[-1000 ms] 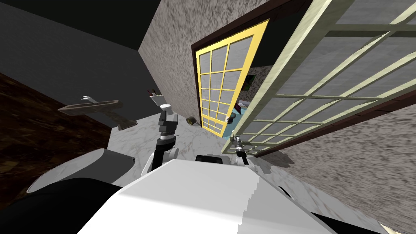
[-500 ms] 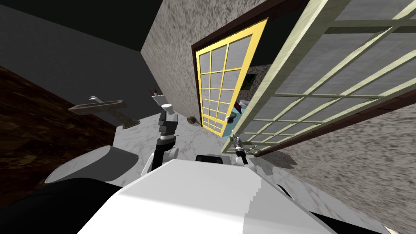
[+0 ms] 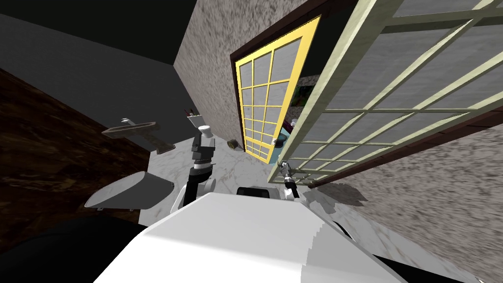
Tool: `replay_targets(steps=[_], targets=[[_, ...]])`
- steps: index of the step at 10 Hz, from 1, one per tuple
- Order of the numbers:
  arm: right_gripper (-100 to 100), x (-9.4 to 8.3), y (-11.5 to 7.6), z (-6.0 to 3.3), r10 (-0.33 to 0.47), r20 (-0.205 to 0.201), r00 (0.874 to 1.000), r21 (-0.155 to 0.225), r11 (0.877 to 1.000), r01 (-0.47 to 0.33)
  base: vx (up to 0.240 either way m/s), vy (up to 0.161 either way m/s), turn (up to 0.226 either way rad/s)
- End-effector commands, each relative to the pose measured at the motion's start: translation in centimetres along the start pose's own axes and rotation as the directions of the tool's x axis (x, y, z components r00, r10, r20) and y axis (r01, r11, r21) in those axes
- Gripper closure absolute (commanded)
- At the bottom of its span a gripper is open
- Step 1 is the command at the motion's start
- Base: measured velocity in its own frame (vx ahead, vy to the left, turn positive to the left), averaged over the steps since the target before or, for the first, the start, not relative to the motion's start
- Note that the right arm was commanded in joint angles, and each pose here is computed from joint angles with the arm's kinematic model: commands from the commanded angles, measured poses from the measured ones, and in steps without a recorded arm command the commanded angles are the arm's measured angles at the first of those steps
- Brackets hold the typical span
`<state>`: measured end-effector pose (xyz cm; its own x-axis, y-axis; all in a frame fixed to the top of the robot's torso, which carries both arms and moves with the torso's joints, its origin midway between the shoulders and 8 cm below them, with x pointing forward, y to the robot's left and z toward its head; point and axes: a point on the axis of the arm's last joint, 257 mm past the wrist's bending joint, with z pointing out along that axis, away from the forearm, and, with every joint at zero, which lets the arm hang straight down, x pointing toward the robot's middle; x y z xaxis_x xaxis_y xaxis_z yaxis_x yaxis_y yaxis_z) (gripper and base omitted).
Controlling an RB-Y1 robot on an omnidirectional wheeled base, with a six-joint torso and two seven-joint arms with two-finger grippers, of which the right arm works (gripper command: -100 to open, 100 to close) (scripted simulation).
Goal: Pull the door open
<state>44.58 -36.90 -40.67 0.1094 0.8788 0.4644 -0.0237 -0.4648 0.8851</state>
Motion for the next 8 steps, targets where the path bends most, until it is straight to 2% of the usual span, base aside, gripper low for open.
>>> replay_targets(steps=[1,3,5,6,8], targets=[[-100,0.14,-0.01,0.17,0.063,0.004,0.998,-0.006,0.998,-0.063,-0.09,-0.046,0.095],[-100,0.23,0.0,0.27,0.107,0.006,0.994,-0.01,0.994,-0.107,-0.078,-0.041,0.054],[-100,0.43,0.01,0.5,0.188,0.011,0.982,-0.02,0.982,-0.188,-0.067,-0.036,0.093],[-100,0.43,0.01,0.5,0.195,0.01,0.981,-0.02,0.981,-0.195,-0.053,-0.036,0.031],[-100,0.63,0.02,0.73,0.277,0.014,0.961,-0.03,0.961,-0.276,-0.073,-0.05,0.075]])
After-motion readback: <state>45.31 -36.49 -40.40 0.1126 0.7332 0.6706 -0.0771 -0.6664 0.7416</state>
